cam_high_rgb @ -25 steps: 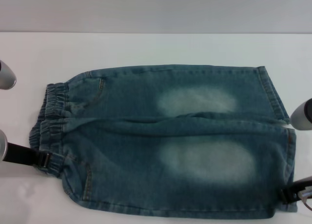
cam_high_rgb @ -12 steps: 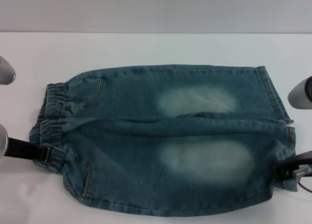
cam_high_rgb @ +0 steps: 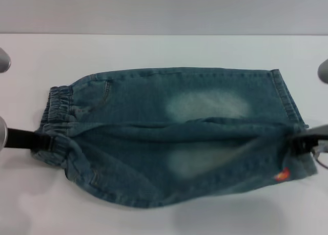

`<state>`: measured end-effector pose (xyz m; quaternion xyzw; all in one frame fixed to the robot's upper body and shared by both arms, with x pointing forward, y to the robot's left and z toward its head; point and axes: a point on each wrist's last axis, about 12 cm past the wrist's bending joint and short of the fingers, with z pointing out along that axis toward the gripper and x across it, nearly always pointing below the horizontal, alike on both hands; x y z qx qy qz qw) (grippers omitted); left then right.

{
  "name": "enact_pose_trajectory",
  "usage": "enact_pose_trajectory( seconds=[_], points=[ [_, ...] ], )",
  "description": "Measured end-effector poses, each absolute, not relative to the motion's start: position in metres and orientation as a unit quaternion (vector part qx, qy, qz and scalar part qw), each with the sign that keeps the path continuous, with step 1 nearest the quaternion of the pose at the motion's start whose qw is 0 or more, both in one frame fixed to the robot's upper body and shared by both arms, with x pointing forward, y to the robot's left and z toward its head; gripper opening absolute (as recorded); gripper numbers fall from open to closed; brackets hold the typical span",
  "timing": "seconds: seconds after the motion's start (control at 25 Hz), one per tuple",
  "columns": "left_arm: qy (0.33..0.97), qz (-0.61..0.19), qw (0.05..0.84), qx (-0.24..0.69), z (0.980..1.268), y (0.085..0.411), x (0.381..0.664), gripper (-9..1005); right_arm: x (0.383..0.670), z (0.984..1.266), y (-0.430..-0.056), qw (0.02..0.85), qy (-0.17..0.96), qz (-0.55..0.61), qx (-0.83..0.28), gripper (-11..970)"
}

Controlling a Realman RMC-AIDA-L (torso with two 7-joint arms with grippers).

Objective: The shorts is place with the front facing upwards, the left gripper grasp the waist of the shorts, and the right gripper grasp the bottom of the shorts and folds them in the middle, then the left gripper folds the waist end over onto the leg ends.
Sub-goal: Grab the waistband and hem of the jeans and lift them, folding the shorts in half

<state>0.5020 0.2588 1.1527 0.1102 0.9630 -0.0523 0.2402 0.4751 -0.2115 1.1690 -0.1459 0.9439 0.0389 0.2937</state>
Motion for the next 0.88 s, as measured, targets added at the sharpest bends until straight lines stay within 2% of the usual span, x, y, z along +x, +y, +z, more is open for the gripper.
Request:
enact_pose_trajectory(
  seconds=[0.64,0.84,0.88],
  points=[
    [0.936,-0.057,0.333,0.094,1.166,0.261,0.523,29,0.498,1.187,-0.233,0.426,0.897,0.028,-0.115,4],
    [0.934,-0.06,0.341,0.092,1.167,0.261,0.525,29,0.505,1.188,-0.243,0.452,0.885,0.019,-0.108,3],
    [0.924,-0.066,0.366,0.083,1.169,0.262,0.532,29,0.506,1.188,-0.245,0.458,0.883,0.016,-0.107,3]
  ],
)
